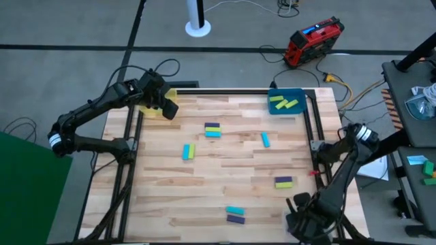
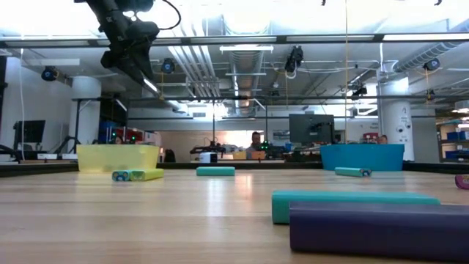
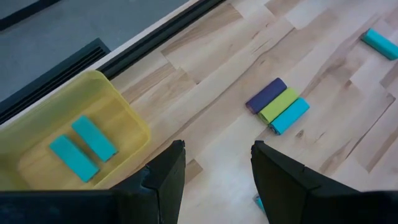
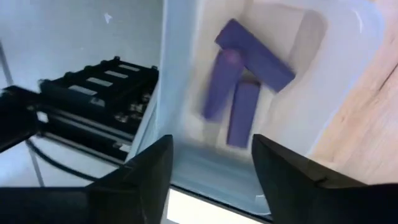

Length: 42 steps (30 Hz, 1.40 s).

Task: Sort blocks
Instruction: Put the light blue block into the yellow bin

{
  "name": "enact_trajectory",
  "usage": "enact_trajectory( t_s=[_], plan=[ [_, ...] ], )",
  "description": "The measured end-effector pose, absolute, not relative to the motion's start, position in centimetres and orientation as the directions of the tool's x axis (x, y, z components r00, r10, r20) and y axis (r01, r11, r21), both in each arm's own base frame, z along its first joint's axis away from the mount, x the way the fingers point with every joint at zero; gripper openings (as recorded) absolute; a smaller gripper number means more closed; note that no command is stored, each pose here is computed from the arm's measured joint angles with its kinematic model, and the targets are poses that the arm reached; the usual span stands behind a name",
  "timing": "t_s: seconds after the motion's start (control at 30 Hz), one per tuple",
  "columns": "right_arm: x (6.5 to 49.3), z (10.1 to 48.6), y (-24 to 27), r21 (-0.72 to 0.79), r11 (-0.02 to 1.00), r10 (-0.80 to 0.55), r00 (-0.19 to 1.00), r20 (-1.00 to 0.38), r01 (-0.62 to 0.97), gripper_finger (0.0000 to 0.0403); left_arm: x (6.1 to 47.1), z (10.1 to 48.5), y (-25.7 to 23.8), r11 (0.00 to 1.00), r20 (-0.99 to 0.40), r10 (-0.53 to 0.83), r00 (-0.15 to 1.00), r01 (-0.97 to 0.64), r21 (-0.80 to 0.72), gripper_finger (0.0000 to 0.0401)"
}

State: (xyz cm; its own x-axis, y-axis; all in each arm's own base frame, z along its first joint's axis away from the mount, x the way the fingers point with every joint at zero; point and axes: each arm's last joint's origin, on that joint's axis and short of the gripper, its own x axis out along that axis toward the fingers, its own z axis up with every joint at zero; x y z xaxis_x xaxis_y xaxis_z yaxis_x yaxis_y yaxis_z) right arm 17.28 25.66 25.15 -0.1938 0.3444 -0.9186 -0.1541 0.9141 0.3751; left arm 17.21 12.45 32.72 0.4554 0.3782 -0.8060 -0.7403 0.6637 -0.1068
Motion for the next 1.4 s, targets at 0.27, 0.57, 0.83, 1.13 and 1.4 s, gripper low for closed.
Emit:
enact_trajectory(
  t_s=[0.27, 0.57, 0.83, 1.13, 1.4],
  plan=[
    [17.6, 24.6, 26.1, 0.358, 0.922, 0.326, -0.205, -0.923, -0.145, 0.0222, 17.2, 32.7, 12.5, 0.664, -0.806, 0.378, 0.455, -0.740, -0.107, 0.0162],
    [18.8, 28.9, 22.5, 0.205, 0.977, 0.205, -0.006, -0.979, -0.057, 0.0153, 17.2, 32.7, 12.4, 0.655, -0.811, 0.369, 0.455, -0.746, -0.120, 0.0162],
    [22.7, 33.5, 15.9, -0.123, 0.964, -0.229, 0.497, -0.837, 0.237, 0.0074, 17.0, 32.3, 11.8, 0.624, -0.847, 0.328, 0.419, -0.769, -0.138, 0.0162],
    [25.5, 35.1, 6.9, -0.102, 0.817, -0.417, 0.458, -0.785, 0.568, 0.0018, 17.5, 32.1, 10.3, 0.618, -0.869, 0.252, 0.426, -0.762, -0.195, 0.0162],
    [27.6, 35.6, 1.3, 0.112, 0.806, -0.247, 0.504, -0.828, 0.581, 0.0009, 18.8, 32.2, 7.8, 0.679, -0.846, -0.009, 0.533, -0.618, -0.397, 0.0162]
  ],
)
